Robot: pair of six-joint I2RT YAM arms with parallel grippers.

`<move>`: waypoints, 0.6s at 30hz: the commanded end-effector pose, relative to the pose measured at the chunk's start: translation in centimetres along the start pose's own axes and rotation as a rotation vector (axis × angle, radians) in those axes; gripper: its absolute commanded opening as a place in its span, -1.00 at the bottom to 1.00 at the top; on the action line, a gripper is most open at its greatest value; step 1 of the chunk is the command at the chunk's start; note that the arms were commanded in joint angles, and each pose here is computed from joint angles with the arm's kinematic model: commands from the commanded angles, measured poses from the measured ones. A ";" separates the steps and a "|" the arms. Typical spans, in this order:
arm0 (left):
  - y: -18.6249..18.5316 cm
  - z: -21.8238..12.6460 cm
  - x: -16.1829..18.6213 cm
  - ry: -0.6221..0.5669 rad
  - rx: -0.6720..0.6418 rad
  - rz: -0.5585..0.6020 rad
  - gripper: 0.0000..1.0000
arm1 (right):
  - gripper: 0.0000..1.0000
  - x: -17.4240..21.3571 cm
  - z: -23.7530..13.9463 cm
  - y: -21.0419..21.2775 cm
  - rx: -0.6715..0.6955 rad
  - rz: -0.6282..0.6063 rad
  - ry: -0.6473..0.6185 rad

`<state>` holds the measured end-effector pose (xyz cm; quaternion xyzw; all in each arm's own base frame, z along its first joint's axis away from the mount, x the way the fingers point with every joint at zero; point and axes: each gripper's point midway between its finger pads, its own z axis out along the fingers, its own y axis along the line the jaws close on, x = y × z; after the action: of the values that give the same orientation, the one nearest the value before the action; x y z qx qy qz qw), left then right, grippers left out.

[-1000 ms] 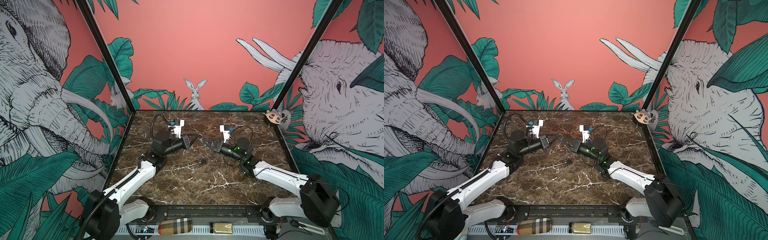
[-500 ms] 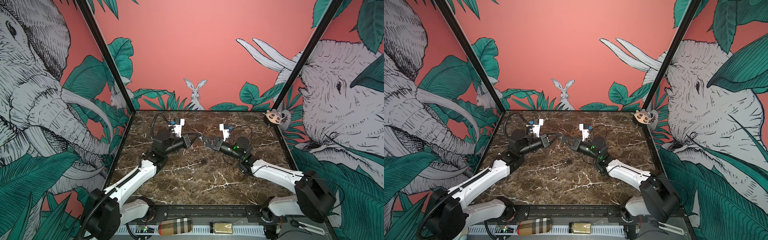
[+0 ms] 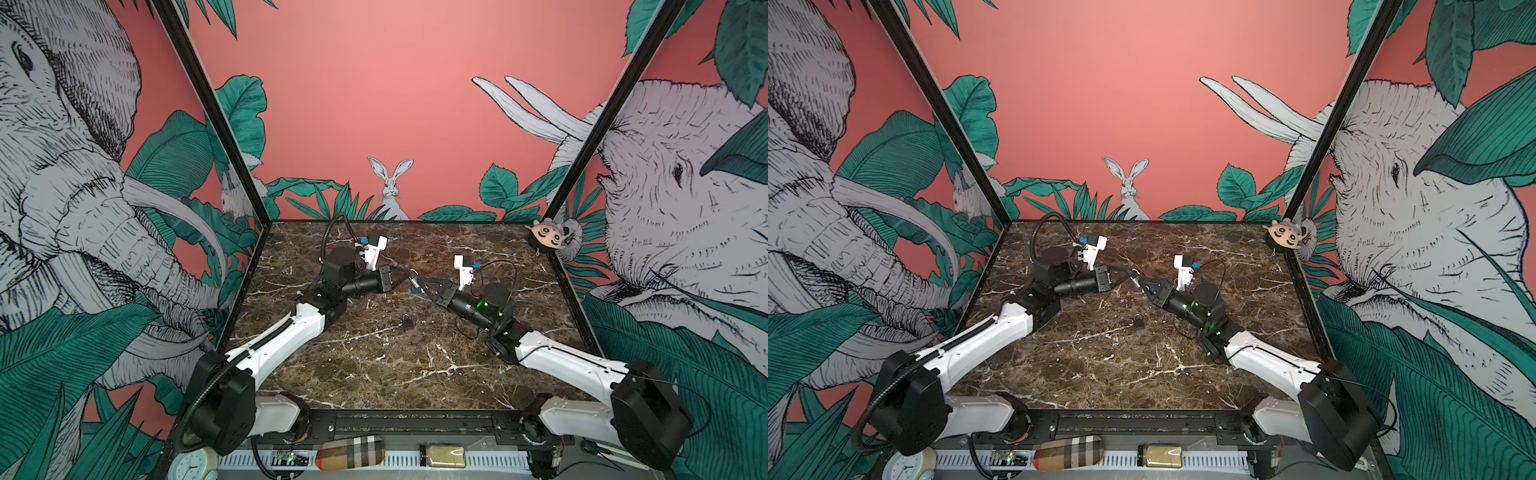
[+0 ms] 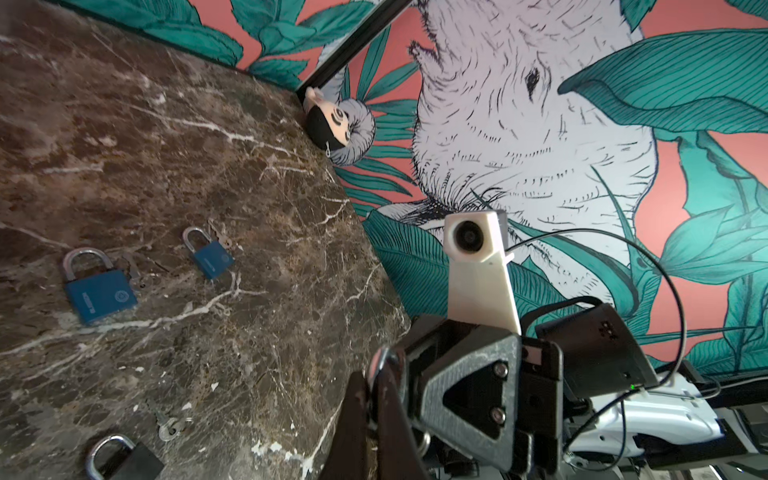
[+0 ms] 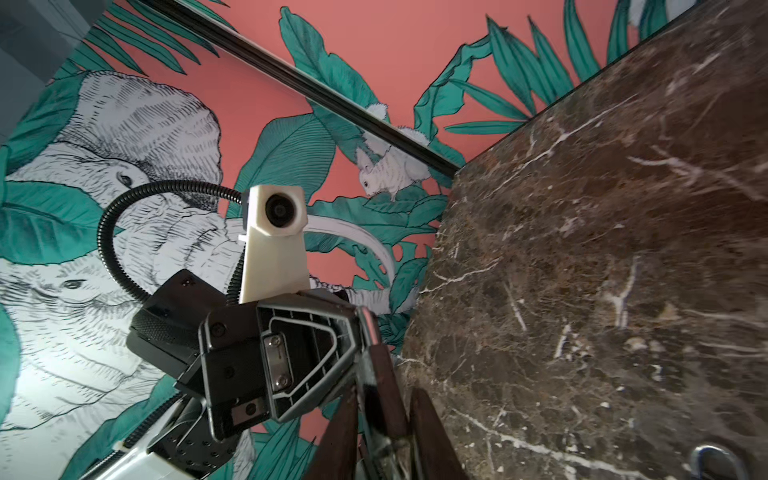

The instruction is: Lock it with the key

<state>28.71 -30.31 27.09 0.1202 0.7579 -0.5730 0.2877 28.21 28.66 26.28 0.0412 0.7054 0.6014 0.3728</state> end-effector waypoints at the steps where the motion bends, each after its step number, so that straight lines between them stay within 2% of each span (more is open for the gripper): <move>1: 0.3 0.2 0.2 0.021 0.047 -0.046 -1.00 | -0.38 -2.7 -1.2 2.3 -0.069 -0.034 -0.125; 9: 0.4 1.0 -1.1 -0.007 0.055 -0.061 -1.00 | -0.14 -1.7 -3.1 0.7 0.000 -0.039 -0.126; 18: -0.3 0.7 -1.2 -0.011 0.075 -0.089 -1.00 | -0.07 0.4 -4.7 -2.8 0.100 -0.022 -0.096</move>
<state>30.09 -31.02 24.87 0.0778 0.7653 -0.5931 0.2376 26.34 24.44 24.55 0.0759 0.7100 0.5672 0.4105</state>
